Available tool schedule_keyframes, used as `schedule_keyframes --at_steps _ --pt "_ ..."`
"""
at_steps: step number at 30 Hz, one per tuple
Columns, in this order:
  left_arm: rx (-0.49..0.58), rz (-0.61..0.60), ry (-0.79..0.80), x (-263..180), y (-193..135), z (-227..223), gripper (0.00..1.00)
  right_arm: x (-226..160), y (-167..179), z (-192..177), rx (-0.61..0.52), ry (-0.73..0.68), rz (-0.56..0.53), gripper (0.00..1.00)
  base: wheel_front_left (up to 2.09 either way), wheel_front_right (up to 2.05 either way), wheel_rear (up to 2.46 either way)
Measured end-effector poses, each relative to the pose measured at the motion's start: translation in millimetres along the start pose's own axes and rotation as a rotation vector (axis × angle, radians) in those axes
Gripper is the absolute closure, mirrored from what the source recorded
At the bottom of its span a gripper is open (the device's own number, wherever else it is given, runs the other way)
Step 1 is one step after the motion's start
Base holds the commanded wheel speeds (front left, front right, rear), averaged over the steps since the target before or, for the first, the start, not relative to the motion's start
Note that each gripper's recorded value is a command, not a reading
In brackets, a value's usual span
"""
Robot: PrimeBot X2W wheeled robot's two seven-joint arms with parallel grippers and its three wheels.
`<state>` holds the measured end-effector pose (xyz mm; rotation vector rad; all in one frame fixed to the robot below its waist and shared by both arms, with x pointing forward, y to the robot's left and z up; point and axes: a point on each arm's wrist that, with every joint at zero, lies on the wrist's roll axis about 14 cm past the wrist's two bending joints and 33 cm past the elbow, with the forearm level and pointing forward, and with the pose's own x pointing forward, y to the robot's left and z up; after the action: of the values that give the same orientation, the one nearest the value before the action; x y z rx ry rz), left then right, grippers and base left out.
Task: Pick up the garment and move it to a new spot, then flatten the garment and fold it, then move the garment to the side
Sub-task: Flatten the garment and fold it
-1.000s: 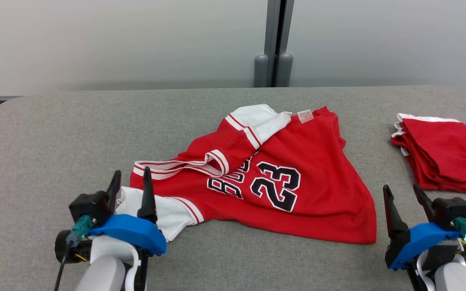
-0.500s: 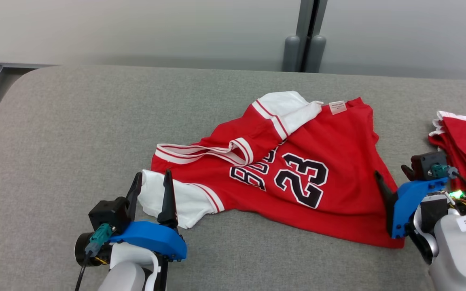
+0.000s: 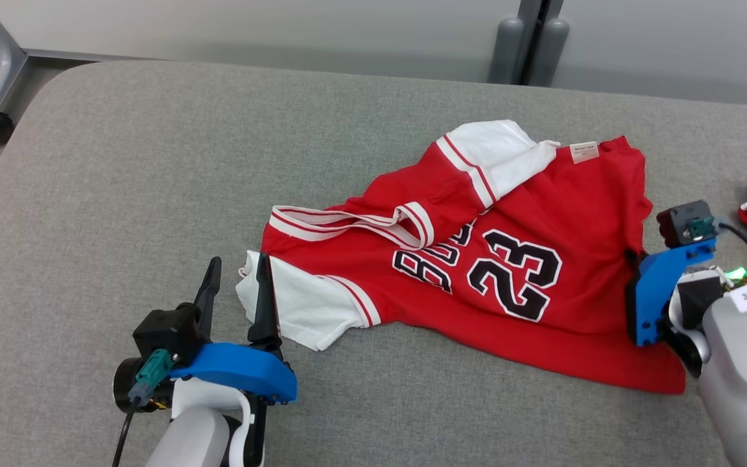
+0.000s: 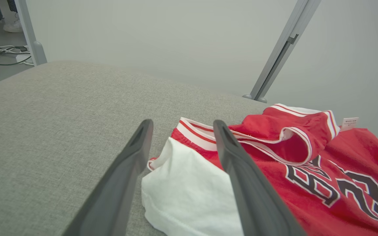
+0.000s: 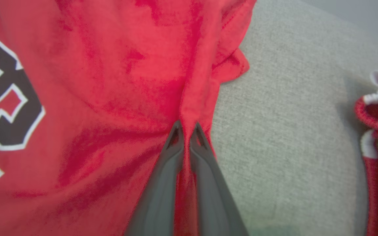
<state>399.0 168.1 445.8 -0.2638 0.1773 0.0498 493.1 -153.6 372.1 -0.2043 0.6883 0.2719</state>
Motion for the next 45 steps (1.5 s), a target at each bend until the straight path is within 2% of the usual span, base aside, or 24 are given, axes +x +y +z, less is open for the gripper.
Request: schedule_keyframes --at_steps 10,17,18,19,20,27,35,41,45 --pt "0.002 0.005 -0.013 13.3 1.2 0.1 0.0 24.6 -30.9 71.0 -0.017 -0.111 -0.047 1.0 0.0 0.0 0.0" --pt "0.003 0.017 -0.016 20.4 5.1 -2.0 0.0 45.0 -43.5 84.7 -0.004 -0.095 -0.077 1.0 0.0 0.0 0.0" --pt "0.003 0.021 -0.011 20.4 6.6 -3.9 0.0 47.1 -44.9 86.3 -0.003 -0.1 -0.082 0.94 0.0 0.0 0.0" --pt "0.004 0.025 -0.01 20.3 7.6 -5.3 0.0 48.9 -45.2 87.7 0.002 -0.106 -0.084 0.6 0.0 0.0 0.0" --pt "0.004 0.026 -0.009 20.8 8.3 -5.9 0.0 50.4 -43.8 89.4 0.007 -0.118 -0.082 0.0 0.0 0.0 0.0" --pt "0.007 -0.001 -0.036 27.4 1.1 1.7 0.0 38.1 -43.2 122.7 0.014 -0.275 -0.095 0.0 0.0 0.0 0.0" --pt "0.038 -0.048 -0.12 32.9 -7.9 33.4 0.0 -4.0 -45.3 157.1 0.022 -0.488 -0.113 0.0 0.0 0.0 0.0" --pt "0.061 -0.058 -0.174 29.3 -6.5 57.7 0.0 -41.9 -45.3 148.7 0.086 -0.603 -0.123 0.0 0.0 0.0 0.0" --pt "0.054 -0.073 -0.159 19.6 -11.1 53.5 0.0 -65.9 -43.2 128.7 0.141 -0.646 -0.129 0.0 0.0 0.0 0.0"
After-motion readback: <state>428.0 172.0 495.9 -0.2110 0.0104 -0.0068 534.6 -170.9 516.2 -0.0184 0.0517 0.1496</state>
